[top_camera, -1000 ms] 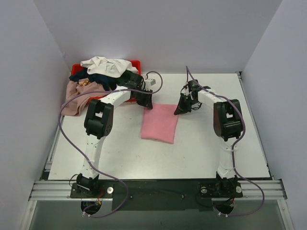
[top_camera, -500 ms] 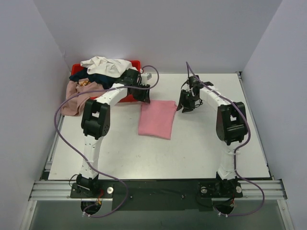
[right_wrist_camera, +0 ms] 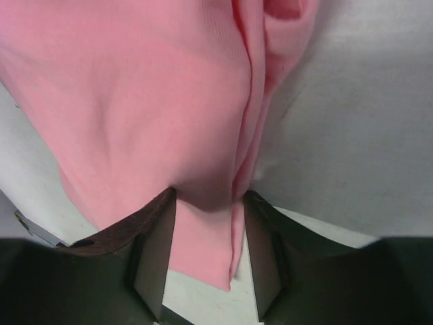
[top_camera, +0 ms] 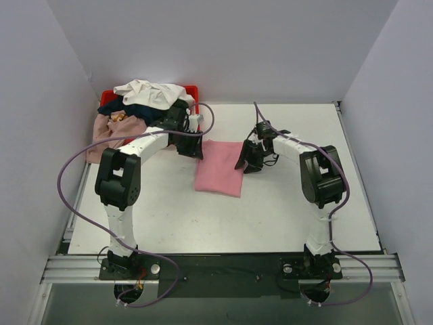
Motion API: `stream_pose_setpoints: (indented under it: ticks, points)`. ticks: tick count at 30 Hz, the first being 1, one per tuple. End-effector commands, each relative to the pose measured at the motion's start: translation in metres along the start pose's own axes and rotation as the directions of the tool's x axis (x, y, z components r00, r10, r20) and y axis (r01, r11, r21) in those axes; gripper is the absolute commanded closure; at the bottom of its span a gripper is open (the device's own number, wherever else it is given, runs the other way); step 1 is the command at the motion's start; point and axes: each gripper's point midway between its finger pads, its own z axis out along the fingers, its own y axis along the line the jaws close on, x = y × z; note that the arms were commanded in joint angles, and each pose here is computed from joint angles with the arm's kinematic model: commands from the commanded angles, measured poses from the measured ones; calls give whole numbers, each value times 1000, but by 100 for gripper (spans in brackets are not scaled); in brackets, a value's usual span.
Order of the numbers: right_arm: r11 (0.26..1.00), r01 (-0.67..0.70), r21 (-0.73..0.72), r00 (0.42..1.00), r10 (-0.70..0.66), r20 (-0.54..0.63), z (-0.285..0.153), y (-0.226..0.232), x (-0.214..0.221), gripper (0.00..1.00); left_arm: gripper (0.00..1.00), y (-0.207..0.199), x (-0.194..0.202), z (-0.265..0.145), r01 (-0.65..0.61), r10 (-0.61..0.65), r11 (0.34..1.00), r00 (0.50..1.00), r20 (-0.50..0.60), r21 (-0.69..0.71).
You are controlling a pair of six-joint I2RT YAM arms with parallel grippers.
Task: Fold and stack the t-shirts
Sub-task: Put the neatly folded tshirt into the corner of the board with the right arm
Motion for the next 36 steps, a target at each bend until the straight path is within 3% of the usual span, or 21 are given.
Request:
stream_pose_setpoints:
  ticks: [1, 4, 5, 12, 17, 21, 25, 28, 30, 32, 35, 36]
  points:
    - [995, -64, -76, 998, 63, -14, 13, 6, -4, 66, 48, -2, -4, -13, -5, 5, 1000, 999, 35, -8]
    - [987, -115, -112, 993, 114, -9, 15, 3, -12, 94, 48, 0, -7, -18, -5, 6, 1000, 999, 43, -15]
    - [986, -121, -114, 993, 121, -5, 13, 2, -14, 99, 48, 1, -9, -20, -8, 9, 1000, 999, 47, -18]
    - [996, -65, -62, 998, 65, 8, -27, -36, -26, 100, 48, 7, -16, -27, -39, 41, 999, 997, 59, -35]
    - [987, 75, 140, 991, -58, -122, -56, -93, -6, 100, 48, 11, -17, -29, -52, 55, 997, 996, 63, -51]
    - [955, 56, 293, 990, -15, -141, -82, -147, 1, 100, 48, 10, -19, -32, -57, 61, 997, 996, 72, -50]
    - [873, 152, 464, 972, -47, -230, -111, -192, 14, 100, 48, 9, -22, -34, -69, 72, 997, 994, 77, -47]
    - [733, 311, 604, 928, -98, -359, -144, -226, 21, 100, 48, 9, -31, -38, -66, 68, 998, 993, 100, -23]
    - [654, 403, 640, 893, -130, -431, -158, -244, 26, 100, 48, 13, -41, -43, -68, 71, 997, 988, 135, -29]
    - [643, 408, 649, 892, -129, -433, -165, -259, 35, 100, 48, 17, -52, -52, -71, 77, 997, 982, 172, -41]
    - [526, 538, 659, 821, -146, -553, -179, -288, 64, 100, 48, 17, -66, -60, -98, 104, 995, 972, 210, -36]
    - [504, 542, 673, 821, -147, -552, -186, -292, 69, 100, 48, 18, -71, -63, -104, 110, 994, 968, 224, -37]
